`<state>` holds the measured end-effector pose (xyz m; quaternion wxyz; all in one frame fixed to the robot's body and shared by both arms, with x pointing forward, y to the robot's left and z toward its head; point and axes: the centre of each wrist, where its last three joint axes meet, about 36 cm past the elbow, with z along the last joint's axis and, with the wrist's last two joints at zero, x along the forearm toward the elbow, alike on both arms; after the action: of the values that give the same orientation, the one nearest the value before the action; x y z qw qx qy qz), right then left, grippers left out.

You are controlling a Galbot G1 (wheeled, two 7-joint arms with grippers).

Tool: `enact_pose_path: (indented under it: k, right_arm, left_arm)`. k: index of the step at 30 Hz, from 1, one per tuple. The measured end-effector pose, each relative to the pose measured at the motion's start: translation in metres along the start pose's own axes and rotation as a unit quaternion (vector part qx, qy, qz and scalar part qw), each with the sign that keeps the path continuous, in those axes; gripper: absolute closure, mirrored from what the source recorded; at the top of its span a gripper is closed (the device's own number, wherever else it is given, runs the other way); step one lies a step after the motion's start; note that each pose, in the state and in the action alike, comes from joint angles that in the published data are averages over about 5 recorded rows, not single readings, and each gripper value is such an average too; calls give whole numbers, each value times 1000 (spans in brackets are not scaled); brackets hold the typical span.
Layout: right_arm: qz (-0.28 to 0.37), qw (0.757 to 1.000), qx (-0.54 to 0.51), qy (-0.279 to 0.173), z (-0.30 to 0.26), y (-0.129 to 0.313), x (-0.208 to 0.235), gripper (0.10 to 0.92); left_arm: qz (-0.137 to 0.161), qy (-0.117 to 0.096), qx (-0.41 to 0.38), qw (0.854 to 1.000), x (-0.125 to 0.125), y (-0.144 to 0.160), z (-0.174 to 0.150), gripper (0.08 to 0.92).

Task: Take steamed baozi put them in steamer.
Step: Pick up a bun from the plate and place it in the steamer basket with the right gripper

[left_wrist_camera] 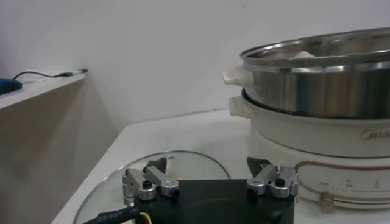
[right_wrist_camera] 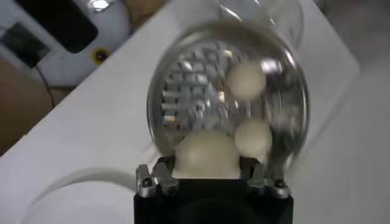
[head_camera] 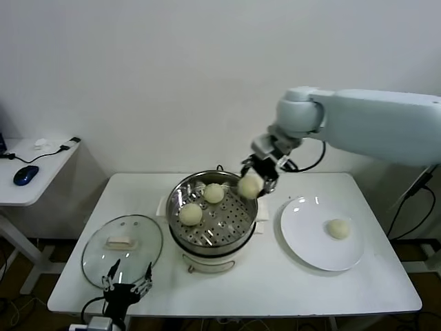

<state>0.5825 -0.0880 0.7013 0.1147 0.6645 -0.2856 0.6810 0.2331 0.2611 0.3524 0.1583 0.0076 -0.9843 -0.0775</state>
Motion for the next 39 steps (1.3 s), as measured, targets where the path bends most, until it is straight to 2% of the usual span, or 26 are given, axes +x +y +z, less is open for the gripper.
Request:
enact_pose_path:
  k: [11, 22, 26, 31, 39]
  right_arm:
    - [-19, 981, 194, -11, -51, -20, -80, 327]
    - [-16, 963, 268, -4, -56, -33, -124, 327]
    - [-17, 960, 280, -5, -57, -35, -129, 307]
    - [-20, 958, 284, -14, -55, -38, -123, 214]
    - [-33, 972, 231, -2, -14, -43, -73, 200]
  left_arm:
    - [-4, 3, 4, 1000, 0, -1, 2, 177]
    - [-7, 2, 9, 1000, -1, -3, 2, 177]
    - [-7, 1, 10, 1000, 0, -3, 1, 177]
    - [-7, 1, 10, 1000, 1, -3, 2, 177]
    - [-8, -2, 9, 1000, 1, -2, 0, 177]
